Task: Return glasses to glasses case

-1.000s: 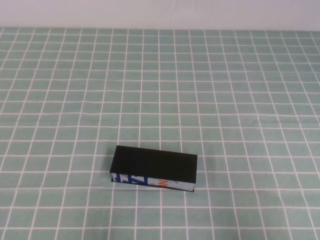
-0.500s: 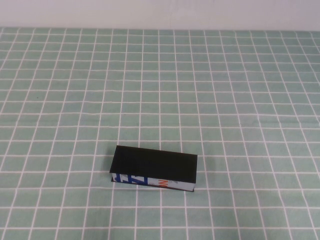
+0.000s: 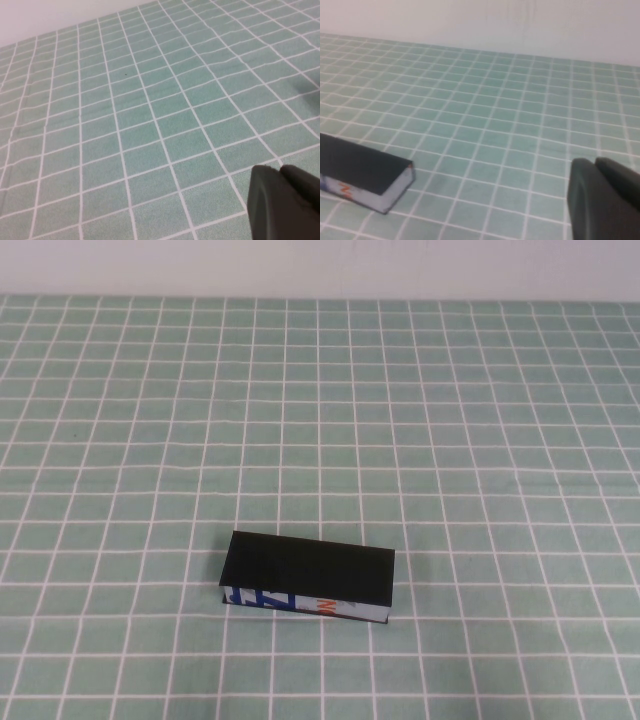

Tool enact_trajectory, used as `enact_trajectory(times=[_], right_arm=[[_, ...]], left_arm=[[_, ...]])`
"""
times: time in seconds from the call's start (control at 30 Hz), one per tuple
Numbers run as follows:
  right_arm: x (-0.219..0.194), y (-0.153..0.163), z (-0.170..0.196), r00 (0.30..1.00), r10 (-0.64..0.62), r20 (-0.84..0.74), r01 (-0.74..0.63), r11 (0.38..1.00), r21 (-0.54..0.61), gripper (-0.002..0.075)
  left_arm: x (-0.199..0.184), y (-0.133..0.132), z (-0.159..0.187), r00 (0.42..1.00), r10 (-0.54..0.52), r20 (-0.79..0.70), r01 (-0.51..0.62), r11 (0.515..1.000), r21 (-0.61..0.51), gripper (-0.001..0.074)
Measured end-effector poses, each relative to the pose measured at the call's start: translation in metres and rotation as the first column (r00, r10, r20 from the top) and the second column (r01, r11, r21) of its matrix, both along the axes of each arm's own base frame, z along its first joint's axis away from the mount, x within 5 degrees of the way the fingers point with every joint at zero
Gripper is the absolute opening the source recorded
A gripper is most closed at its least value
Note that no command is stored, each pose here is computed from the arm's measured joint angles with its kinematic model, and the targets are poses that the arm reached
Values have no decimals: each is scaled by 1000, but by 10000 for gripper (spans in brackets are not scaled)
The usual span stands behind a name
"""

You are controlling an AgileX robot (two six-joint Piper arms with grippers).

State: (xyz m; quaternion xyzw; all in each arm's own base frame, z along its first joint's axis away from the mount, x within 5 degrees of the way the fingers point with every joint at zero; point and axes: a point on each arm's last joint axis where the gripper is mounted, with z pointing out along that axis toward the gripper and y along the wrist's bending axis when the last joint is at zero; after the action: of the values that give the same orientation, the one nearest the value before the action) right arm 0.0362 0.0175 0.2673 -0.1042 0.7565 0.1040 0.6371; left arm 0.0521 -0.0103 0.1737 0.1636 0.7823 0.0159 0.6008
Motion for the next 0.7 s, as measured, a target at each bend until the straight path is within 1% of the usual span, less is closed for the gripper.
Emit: enact_trajectory(times=[0.17,0.3,0.47,0.6,0.7], right_arm=[[5,-2,-13,998,-59,-20,58,998,-10,-11],[12,-5,-38,992,-124,-31,124,992,-16,-11],[17,-11,-79,975,-221,-31,221,975,-7,-11],[17,-11,-94,967,-225,-121,224,974,-24,-11],[16,-11,-95,966,-224,-127,223,974,-28,-11]], left_arm=[[0,0,0,1000,0,0,0,1000,0,-2],[0,0,0,1000,0,0,0,1000,0,-2],[0,0,0,1000,0,0,0,1000,0,-2],[0,0,0,1000,0,0,0,1000,0,-2],[0,0,0,1000,0,0,0,1000,0,-2]])
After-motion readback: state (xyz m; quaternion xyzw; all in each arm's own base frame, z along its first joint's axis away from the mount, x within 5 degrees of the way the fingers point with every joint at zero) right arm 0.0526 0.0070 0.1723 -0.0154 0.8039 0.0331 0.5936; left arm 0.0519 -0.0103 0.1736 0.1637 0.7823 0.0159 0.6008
